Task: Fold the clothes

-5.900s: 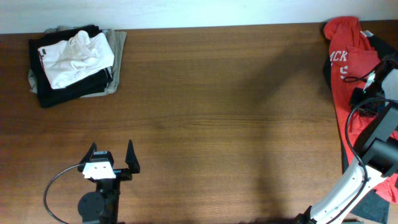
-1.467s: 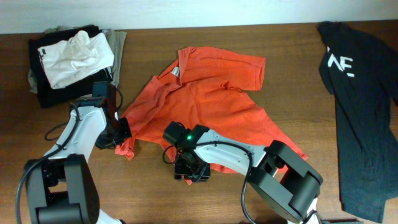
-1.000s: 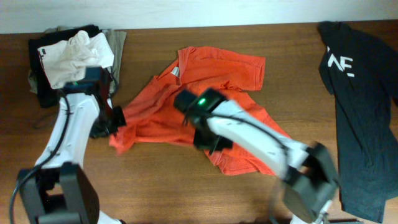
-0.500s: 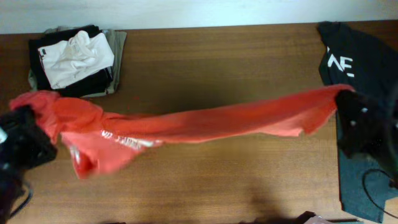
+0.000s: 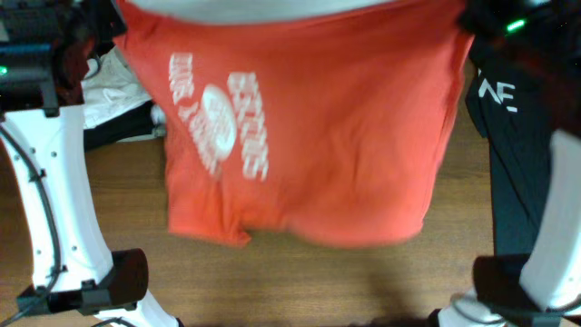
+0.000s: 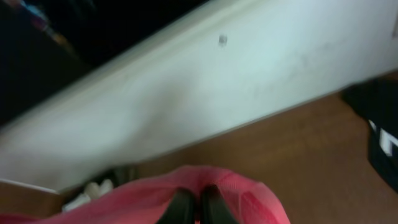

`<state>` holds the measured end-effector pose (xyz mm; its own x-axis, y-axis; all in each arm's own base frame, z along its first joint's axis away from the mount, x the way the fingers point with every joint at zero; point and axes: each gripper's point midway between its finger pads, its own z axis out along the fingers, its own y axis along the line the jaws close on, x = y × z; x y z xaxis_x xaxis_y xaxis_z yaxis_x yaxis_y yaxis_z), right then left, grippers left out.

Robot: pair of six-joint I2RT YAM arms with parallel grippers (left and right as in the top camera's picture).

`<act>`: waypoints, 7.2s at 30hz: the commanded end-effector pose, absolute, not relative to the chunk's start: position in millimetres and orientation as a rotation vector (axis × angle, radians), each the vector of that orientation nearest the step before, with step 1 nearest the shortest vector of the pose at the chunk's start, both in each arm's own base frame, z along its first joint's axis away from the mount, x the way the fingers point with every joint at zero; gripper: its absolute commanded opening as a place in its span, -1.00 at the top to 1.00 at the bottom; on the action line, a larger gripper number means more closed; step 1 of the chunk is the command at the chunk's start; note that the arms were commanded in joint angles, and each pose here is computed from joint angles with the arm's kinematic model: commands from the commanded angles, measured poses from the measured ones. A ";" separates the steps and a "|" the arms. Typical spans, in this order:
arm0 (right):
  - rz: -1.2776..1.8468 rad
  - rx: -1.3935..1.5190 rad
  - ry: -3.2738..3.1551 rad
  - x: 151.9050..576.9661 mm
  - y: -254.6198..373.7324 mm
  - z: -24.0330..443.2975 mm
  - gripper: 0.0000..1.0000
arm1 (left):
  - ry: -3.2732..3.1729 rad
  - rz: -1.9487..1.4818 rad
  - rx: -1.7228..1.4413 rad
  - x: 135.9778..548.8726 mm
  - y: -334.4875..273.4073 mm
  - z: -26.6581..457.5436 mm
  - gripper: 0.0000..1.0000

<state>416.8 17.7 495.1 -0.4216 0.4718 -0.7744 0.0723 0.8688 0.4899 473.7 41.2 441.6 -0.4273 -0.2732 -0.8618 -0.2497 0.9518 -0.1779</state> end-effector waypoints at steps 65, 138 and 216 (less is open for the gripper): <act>0.165 1.290 2.608 198.9 -102.6 157.5 0.92 | 2.905 -0.091 -0.368 314.7 -41.7 112.7 0.99; 0.034 1.523 2.494 241.6 -118.9 127.3 0.78 | 2.865 -0.102 -0.487 312.0 -43.6 61.6 0.87; 0.243 1.137 2.949 235.4 -51.4 63.5 0.48 | 2.982 -0.469 -0.020 332.9 -123.0 51.1 0.67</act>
<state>239.5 -63.1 74.0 -0.7218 0.6910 0.0391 0.6886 0.7113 0.1411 339.5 -115.6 47.8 -0.9912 -0.0652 -0.1152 -0.0296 0.9575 -0.2870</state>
